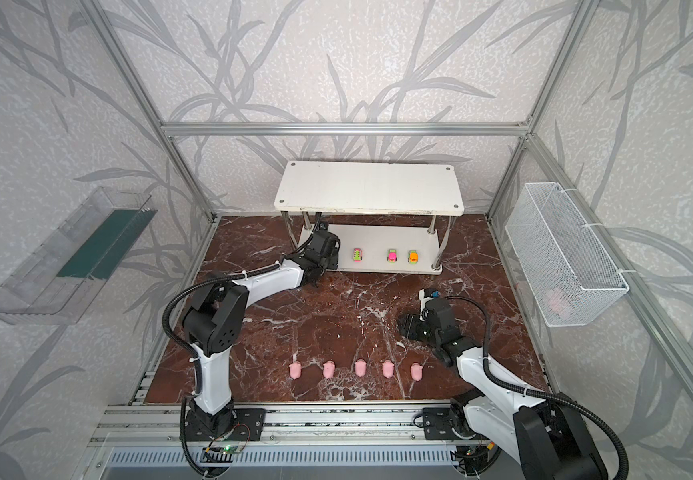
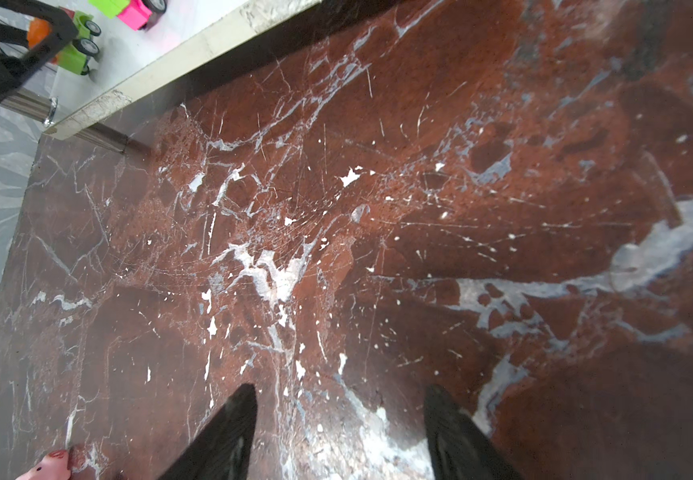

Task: Place and organize the plastic toys onto the shelf

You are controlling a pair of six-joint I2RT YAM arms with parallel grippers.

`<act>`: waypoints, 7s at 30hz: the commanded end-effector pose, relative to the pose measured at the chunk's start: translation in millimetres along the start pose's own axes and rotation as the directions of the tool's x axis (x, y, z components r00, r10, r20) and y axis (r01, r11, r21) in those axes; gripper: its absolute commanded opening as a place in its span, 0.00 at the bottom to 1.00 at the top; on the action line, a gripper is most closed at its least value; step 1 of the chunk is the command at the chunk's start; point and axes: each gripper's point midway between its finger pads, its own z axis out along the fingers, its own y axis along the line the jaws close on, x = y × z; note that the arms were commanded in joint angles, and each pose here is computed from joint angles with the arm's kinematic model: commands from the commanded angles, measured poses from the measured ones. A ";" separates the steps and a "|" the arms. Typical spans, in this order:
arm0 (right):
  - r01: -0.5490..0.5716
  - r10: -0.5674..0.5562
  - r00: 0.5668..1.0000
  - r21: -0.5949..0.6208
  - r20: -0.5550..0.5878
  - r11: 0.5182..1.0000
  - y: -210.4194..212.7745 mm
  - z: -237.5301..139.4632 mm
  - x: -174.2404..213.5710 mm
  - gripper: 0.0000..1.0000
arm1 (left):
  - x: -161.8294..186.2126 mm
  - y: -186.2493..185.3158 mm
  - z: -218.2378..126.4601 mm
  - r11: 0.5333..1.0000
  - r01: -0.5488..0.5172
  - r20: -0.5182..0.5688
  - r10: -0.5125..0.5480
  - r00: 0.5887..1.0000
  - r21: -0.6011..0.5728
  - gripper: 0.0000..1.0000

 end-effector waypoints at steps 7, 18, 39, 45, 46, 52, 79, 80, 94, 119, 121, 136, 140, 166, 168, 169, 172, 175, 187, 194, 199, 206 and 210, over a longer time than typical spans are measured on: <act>-0.004 0.005 1.000 -0.012 0.007 1.000 2.0 1.8 -3.3 0.65 | -42.2 6.8 -45.4 1.000 0.019 0.126 -0.018 0.992 -0.002 0.55; -0.005 0.005 1.000 -0.018 0.002 1.000 3.3 2.3 -3.1 0.65 | -47.4 2.5 -69.2 1.000 0.011 0.169 -0.012 0.986 0.008 0.56; 0.029 -0.029 1.000 0.017 -0.005 0.999 6.9 -44.4 -0.4 0.65 | -14.4 -25.1 -148.1 0.961 0.064 0.196 -0.119 0.973 0.268 0.56; 0.030 -0.024 0.995 0.064 -0.093 0.997 1.3 -82.2 23.9 0.66 | -13.3 -8.7 -182.1 0.962 0.065 0.243 -0.132 0.961 0.266 0.56; -0.006 0.009 0.994 0.029 -0.111 1.000 7.4 -84.2 31.2 0.66 | -13.7 -4.6 -187.0 0.962 0.070 0.253 -0.139 0.957 0.264 0.57; -0.052 0.070 0.977 0.094 -0.201 0.994 3.0 -102.7 69.6 0.67 | -10.6 13.6 -204.0 0.959 0.090 0.293 -0.170 0.941 0.268 0.57; 0.137 -0.029 0.953 0.345 -0.301 0.929 -18.3 -70.5 113.0 0.56 | 5.5 22.2 -184.7 0.923 0.166 0.263 -0.266 0.927 0.348 0.58; 0.140 -0.031 0.953 0.346 -0.302 0.928 -18.7 -70.3 113.1 0.55 | 5.4 20.8 -183.5 0.923 0.164 0.260 -0.263 0.929 0.349 0.58; 0.149 -0.017 0.947 0.392 -0.321 0.908 -33.8 -65.7 123.4 0.48 | 6.3 10.9 -172.3 0.918 0.164 0.232 -0.259 0.937 0.362 0.58; 0.274 -0.214 0.955 0.336 -0.204 0.901 52.7 -118.5 16.6 0.30 | 11.2 17.4 -164.9 0.922 0.181 0.211 -0.263 0.942 0.343 0.58; 0.310 -0.260 0.948 0.332 -0.185 0.891 73.4 -128.7 -10.6 0.30 | 11.2 17.0 -164.4 0.920 0.184 0.205 -0.265 0.942 0.346 0.58; 0.260 -0.299 0.945 0.252 0.134 0.932 149.8 -178.7 -261.8 0.32 | 24.0 12.4 -157.0 0.898 0.219 0.161 -0.298 0.941 0.382 0.58; 0.239 -0.286 0.946 0.269 0.152 0.933 142.6 -166.9 -296.6 0.32 | 26.4 10.1 -153.0 0.898 0.218 0.152 -0.294 0.944 0.383 0.57; 0.224 -0.265 0.961 0.337 0.079 0.915 98.1 -107.4 -359.8 0.33 | 40.2 -0.1 -139.5 0.894 0.219 0.088 -0.273 0.958 0.390 0.57; 0.224 -0.262 0.963 0.344 0.069 0.912 95.4 -103.8 -359.1 0.33 | 41.4 0.2 -139.0 0.895 0.219 0.086 -0.272 0.958 0.389 0.57; 0.223 -0.260 0.964 0.345 0.064 0.912 94.1 -101.8 -358.4 0.34 | 42.3 0.2 -138.7 0.895 0.220 0.084 -0.272 0.959 0.388 0.57; 0.223 -0.259 0.964 0.352 0.058 0.909 91.8 -97.2 -358.9 0.34 | 43.0 0.1 -138.7 0.895 0.220 0.082 -0.271 0.959 0.389 0.57; 0.223 -0.254 0.966 0.352 0.046 0.909 89.6 -92.5 -357.5 0.34 | 43.8 1.2 -138.6 0.896 0.221 0.081 -0.271 0.959 0.386 0.57; 0.212 -0.255 0.963 0.347 0.083 0.913 94.0 -97.0 -364.3 0.46 | 42.7 3.1 -140.4 0.893 0.229 0.090 -0.284 0.955 0.387 0.57; 0.216 -0.284 0.941 0.318 0.184 0.923 113.1 -124.6 -379.5 0.60 | 43.4 3.1 -140.2 0.893 0.230 0.088 -0.284 0.955 0.387 0.57; 0.215 -0.310 0.900 0.305 0.307 0.928 133.0 -168.6 -393.2 0.63 | 43.7 4.0 -140.8 0.894 0.229 0.089 -0.283 0.955 0.385 0.57; 0.258 -0.348 0.813 0.248 0.467 0.934 174.1 -239.7 -380.2 0.65 | 46.0 5.7 -140.3 0.894 0.234 0.091 -0.288 0.953 0.382 0.57; 0.322 -0.394 0.782 0.229 0.482 0.919 194.4 -258.2 -340.3 0.65 | 46.5 4.2 -140.2 0.891 0.233 0.088 -0.288 0.954 0.389 0.57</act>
